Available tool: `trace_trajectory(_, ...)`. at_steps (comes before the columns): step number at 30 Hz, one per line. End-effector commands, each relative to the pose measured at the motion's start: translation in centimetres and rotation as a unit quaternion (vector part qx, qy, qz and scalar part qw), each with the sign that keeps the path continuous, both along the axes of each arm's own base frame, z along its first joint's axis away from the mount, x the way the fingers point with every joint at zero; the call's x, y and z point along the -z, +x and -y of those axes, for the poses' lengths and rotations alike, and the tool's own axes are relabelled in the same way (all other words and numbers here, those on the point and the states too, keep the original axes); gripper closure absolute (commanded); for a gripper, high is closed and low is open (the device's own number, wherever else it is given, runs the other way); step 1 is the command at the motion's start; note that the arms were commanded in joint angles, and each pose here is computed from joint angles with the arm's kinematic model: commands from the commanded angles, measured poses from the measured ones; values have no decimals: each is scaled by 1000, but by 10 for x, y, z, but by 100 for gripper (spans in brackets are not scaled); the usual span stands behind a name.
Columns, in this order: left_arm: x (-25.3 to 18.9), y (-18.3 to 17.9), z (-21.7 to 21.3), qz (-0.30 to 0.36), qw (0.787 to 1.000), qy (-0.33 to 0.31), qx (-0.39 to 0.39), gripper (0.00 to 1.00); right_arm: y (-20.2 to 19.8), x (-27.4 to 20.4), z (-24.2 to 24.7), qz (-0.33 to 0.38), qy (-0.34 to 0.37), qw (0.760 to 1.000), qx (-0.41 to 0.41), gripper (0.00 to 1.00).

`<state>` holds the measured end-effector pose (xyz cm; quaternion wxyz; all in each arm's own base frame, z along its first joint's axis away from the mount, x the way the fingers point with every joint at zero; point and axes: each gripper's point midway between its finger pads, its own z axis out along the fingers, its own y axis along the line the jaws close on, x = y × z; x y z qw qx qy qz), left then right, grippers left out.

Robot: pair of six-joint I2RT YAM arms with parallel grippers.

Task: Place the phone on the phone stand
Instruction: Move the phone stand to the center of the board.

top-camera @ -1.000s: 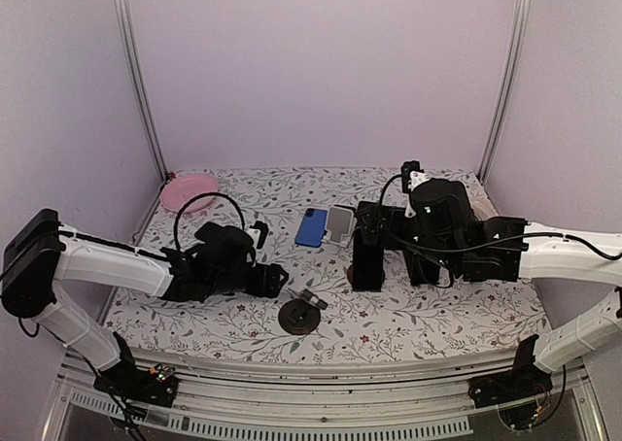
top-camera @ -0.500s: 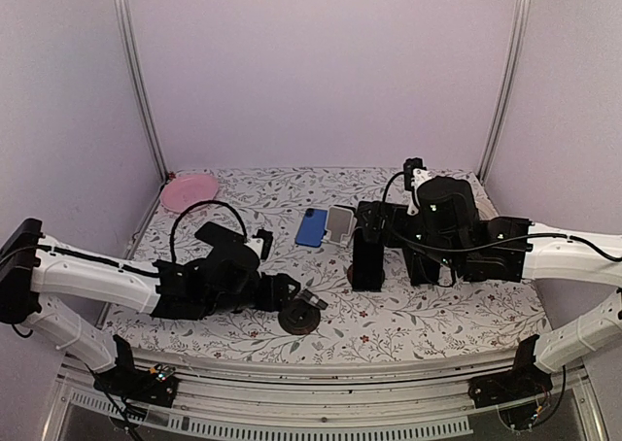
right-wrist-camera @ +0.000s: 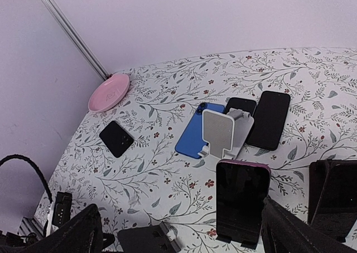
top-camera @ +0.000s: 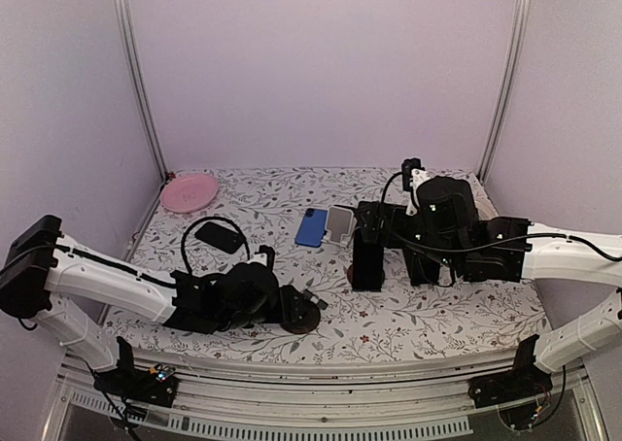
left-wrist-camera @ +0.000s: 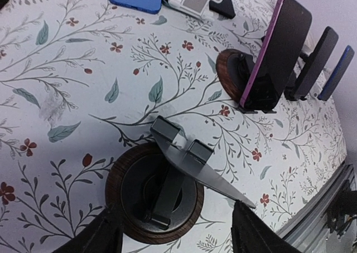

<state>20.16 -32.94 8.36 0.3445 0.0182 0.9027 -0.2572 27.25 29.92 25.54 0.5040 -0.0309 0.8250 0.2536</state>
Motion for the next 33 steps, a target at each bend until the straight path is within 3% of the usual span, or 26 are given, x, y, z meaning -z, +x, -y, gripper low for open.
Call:
trace_trajectory(1, -9, 7, 2, 16, 1000, 1, -24, 35, 0, -9, -4, 7, 12, 1000, -4, 1)
trace_trajectory(14, 7, 11, 18, 13, 1000, 25, -13, 44, -1, -5, -5, 3, 14, 1000, -6, 1)
trace_trajectory(18, 8, 13, 14, 20, 999, 34, -20, 54, 0, -4, -7, 1, 12, 1000, -8, 1)
trace_trajectory(28, 2, 20, 15, 40, 997, 57, -13, 95, 1, 0, -14, -6, 11, 1000, -15, 1)
trace_trajectory(33, -7, 27, 19, 55, 996, 74, 15, 100, 1, 0, -15, -6, 11, 1000, -17, 1)
